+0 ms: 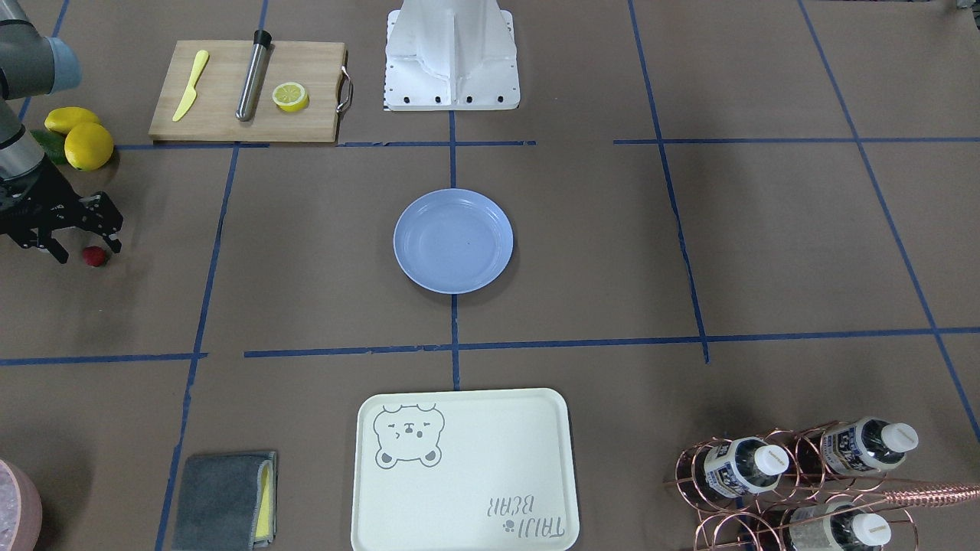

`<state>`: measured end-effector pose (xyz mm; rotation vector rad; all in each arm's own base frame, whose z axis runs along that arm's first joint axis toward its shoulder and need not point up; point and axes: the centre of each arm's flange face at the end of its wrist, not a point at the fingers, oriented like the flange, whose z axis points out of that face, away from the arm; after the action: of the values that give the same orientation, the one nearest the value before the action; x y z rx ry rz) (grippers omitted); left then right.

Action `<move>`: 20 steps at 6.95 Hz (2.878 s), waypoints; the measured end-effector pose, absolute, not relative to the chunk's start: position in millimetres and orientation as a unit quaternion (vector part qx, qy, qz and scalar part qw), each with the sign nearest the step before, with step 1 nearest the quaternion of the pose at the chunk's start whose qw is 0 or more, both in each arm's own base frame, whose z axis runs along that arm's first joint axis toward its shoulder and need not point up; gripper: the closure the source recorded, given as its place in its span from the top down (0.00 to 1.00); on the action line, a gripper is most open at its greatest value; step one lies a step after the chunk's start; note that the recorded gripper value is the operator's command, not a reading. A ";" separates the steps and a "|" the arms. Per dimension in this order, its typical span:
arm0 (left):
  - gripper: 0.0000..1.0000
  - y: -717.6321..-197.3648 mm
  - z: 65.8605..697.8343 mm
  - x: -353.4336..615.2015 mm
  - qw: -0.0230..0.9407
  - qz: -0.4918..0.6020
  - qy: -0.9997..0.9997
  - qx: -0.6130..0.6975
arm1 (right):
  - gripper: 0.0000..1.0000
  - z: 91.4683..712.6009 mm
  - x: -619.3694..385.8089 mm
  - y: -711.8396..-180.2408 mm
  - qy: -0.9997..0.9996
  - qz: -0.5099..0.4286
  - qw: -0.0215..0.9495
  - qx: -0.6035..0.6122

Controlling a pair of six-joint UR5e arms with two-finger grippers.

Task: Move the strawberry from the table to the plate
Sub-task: 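Lower the right gripper onto the red strawberry and close it, then carry the strawberry with the right gripper over the blue plate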

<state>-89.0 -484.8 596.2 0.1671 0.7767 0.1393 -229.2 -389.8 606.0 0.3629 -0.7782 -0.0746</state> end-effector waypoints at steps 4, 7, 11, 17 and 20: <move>1.00 -484.4 598.0 -89.0 0.920 0.067 0.378 0.080 | 0.72 613.4 -234.1 -396.2 -0.371 -0.037 0.911 0.176; 1.00 -484.1 598.4 -88.7 0.920 0.067 0.379 0.079 | 0.61 614.2 -231.3 -394.4 -0.370 -0.037 0.912 0.176; 1.00 -484.1 598.4 -88.9 0.920 0.067 0.379 0.079 | 0.00 609.1 -232.8 -393.7 -0.376 -0.039 0.909 0.175; 1.00 -484.4 599.8 -88.6 0.921 0.065 0.377 0.077 | 0.00 321.5 -369.5 -427.0 -0.412 0.008 0.905 0.106; 1.00 -484.8 599.7 -88.7 0.921 0.065 0.376 0.077 | 0.00 184.3 -531.6 -434.4 -0.385 0.073 0.916 0.082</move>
<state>-88.7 -484.8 599.7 0.1578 0.7717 0.1332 -531.6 -434.4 184.3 0.1687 -0.7927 0.1506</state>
